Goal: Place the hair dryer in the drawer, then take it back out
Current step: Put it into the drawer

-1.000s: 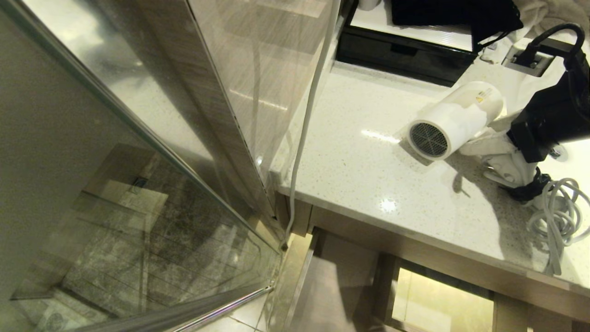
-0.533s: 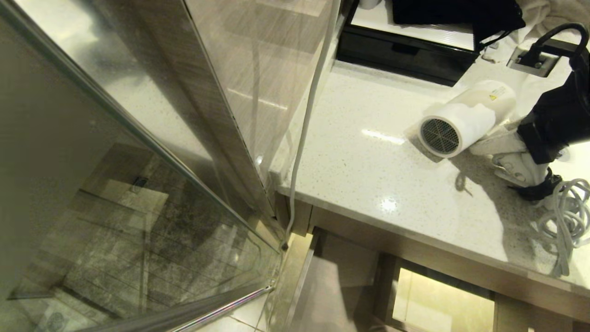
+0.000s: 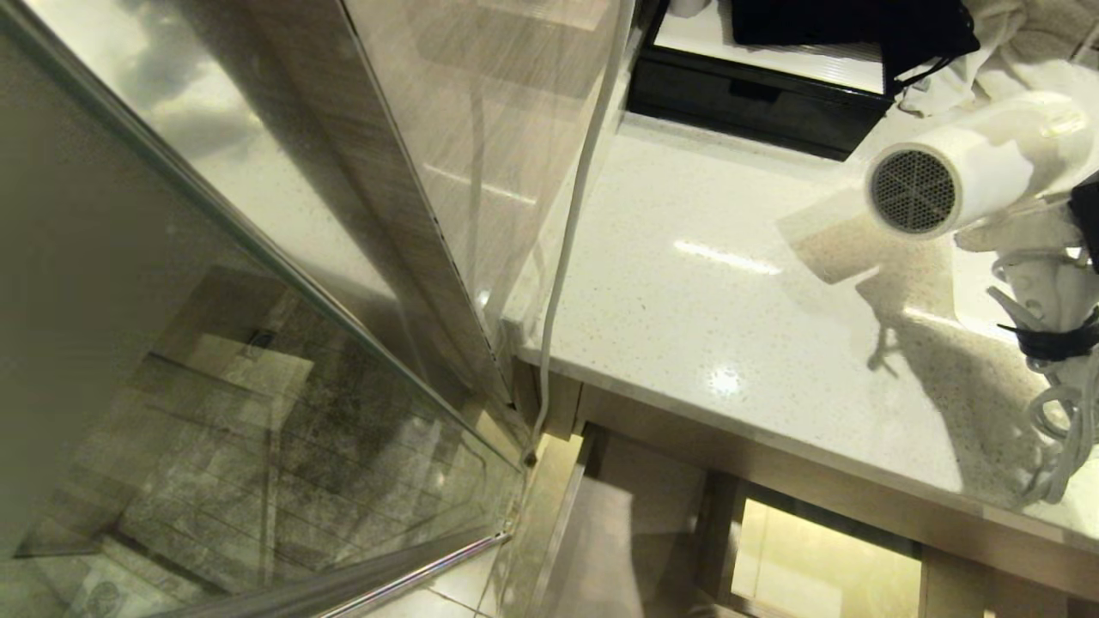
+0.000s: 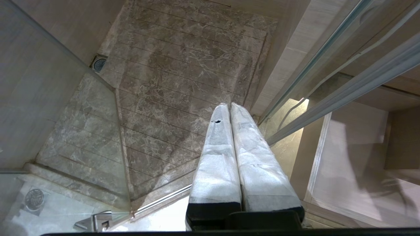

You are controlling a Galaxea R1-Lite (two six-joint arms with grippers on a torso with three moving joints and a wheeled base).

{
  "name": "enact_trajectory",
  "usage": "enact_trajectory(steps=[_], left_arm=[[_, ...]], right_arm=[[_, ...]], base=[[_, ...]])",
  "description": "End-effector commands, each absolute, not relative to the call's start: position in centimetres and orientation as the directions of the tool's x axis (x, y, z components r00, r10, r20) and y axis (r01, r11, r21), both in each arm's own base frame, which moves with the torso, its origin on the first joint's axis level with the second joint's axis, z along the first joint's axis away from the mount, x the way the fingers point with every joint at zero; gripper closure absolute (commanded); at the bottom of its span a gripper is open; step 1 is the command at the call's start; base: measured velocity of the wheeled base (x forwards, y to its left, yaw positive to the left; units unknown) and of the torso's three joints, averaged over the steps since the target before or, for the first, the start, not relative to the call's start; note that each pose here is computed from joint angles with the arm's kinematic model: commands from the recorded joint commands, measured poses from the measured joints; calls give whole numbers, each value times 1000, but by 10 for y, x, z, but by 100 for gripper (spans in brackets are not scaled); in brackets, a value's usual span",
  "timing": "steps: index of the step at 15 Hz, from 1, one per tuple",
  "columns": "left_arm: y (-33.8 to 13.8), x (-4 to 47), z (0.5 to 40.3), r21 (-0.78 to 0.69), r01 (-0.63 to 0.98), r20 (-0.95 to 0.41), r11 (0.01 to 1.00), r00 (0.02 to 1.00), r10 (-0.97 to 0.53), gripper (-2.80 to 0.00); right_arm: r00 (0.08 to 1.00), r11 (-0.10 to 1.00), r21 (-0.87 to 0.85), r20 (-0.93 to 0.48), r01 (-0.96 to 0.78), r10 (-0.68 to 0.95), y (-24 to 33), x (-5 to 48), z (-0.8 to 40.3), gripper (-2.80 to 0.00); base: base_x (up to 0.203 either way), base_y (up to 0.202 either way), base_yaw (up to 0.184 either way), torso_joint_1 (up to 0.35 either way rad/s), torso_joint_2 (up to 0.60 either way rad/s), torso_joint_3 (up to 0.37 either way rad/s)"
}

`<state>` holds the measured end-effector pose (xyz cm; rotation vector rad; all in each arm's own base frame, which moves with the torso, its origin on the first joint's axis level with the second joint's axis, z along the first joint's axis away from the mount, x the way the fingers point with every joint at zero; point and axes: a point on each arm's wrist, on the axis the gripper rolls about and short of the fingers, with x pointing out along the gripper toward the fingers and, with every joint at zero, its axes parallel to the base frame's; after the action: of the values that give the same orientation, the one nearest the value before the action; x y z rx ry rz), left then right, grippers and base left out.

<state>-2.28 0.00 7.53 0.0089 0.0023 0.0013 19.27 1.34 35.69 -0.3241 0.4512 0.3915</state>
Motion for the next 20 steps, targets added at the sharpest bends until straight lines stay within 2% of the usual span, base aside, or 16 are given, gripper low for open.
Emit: enact_trajectory(steps=[1,6,10,20], left_arm=[[0,-23,75,9,-2,-2,1000,1000,2,0],[0,-23,75,9,-2,-2,1000,1000,2,0],[0,-23,75,9,-2,-2,1000,1000,2,0],[0,-23,75,9,-2,-2,1000,1000,2,0]], right_arm=[[859,891,-236,-442,-389,258,7,167,366,0],[885,908,-250,-414,-336,214,0,142,373,0],[904,926,-289,-415,-243,108,-4,132,372,0],[902,936,-278,-423,-218,84,-6,114,372,0]], base=[[0,0,0,0,0,0],[0,0,0,0,0,0],[0,0,0,0,0,0],[0,0,0,0,0,0]])
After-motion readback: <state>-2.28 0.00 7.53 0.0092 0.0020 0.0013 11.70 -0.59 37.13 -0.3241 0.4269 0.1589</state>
